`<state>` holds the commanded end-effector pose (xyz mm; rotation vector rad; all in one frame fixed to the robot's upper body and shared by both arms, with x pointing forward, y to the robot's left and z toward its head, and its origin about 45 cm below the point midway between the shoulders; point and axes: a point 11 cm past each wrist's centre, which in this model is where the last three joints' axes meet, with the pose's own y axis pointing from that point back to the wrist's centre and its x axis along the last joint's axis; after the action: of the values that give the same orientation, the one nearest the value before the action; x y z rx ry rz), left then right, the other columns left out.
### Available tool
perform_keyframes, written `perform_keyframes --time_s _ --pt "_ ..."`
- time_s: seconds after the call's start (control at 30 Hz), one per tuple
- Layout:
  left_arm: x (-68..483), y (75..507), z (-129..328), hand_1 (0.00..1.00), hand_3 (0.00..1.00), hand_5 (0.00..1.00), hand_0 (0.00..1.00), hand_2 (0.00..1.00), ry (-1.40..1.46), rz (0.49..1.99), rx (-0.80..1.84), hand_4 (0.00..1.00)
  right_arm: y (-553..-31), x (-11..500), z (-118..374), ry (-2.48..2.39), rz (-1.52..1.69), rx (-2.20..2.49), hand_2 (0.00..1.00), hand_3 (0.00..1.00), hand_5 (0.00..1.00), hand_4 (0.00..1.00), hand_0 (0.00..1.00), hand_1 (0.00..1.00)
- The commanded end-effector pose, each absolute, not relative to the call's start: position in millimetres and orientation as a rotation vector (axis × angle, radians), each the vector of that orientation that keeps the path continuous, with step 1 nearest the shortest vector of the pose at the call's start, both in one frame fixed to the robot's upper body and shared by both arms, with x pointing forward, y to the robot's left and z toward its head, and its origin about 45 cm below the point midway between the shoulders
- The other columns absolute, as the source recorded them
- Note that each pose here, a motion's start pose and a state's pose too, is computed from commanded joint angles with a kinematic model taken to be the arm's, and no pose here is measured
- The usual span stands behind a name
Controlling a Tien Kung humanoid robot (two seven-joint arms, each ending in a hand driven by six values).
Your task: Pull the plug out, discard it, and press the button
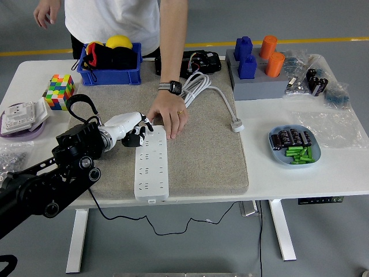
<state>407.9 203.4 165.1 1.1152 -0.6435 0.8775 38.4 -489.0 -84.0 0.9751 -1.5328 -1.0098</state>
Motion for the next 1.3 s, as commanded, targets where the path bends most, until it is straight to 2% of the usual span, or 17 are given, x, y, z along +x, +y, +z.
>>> perform_keyframes --time_s 0.9,1.3 --pt "408.1 206.9 147.6 0.002 0.645 0.002 0.019 0.044 -0.644 0.842 1.192 0.033 -488.9 39.0 -84.0 -1.533 -1.009 0.976 0.674 0.664 0.663 0.767 0.804 0.696" --pt "417.2 208.9 199.5 0.002 0.642 0.002 0.019 0.045 -0.695 0.959 1.062 0.032 -488.4 39.7 -84.1 -1.534 -1.009 0.978 0.674 0.664 0.660 0.768 0.804 0.696"
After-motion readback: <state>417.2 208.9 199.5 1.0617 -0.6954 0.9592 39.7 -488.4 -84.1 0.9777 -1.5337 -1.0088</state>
